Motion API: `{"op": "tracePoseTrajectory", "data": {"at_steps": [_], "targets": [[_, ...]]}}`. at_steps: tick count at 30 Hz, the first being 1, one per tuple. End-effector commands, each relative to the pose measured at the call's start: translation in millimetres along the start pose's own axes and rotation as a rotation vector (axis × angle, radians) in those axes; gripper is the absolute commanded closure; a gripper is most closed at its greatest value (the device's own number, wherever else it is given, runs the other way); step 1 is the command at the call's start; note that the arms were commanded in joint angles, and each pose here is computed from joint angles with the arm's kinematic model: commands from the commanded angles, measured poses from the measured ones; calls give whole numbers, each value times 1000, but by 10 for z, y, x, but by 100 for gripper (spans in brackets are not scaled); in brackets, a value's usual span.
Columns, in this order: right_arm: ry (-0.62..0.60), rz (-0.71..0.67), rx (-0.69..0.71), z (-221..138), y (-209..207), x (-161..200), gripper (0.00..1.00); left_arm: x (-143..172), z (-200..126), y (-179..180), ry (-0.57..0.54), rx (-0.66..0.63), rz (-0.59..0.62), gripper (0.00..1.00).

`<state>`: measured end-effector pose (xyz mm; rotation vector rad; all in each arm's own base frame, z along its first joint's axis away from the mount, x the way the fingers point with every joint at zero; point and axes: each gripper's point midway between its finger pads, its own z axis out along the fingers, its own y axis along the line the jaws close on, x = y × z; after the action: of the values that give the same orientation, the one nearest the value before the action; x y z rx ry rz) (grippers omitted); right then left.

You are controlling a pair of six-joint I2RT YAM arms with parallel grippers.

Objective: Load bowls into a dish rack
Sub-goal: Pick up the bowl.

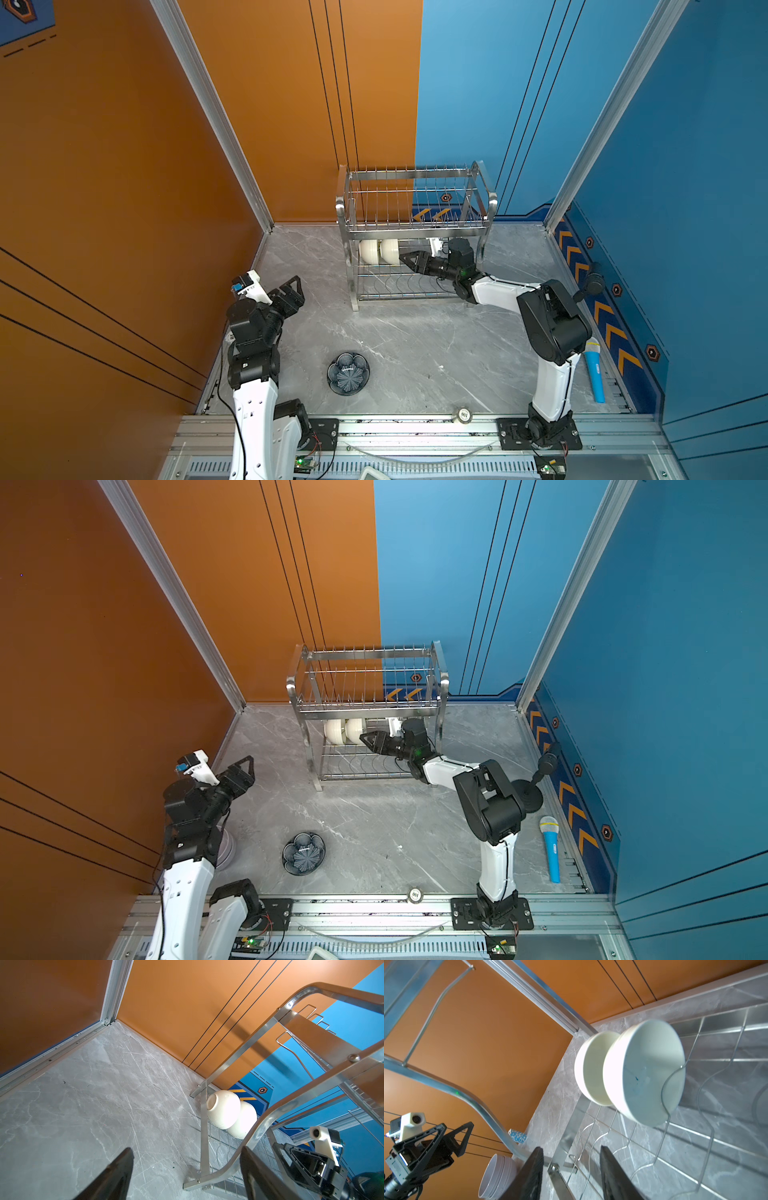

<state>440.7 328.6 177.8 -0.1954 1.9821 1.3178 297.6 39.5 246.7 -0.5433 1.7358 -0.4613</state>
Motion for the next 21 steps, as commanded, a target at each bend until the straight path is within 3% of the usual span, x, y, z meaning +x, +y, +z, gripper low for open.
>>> {"op": "tracePoseTrajectory", "data": {"at_steps": [1,8,15,21], "targets": [[-3,-83,4,-105,176,55,54,-21,-16,9,-16,3,-5,19],[45,-151,28,-273,358,326,54,-26,-78,66,-2,-63,1,20],[89,-159,50,-354,428,517,55,-16,-458,415,53,-379,-80,23],[129,-167,68,-361,481,589,55,-63,-1032,630,106,-686,-132,27]]}}
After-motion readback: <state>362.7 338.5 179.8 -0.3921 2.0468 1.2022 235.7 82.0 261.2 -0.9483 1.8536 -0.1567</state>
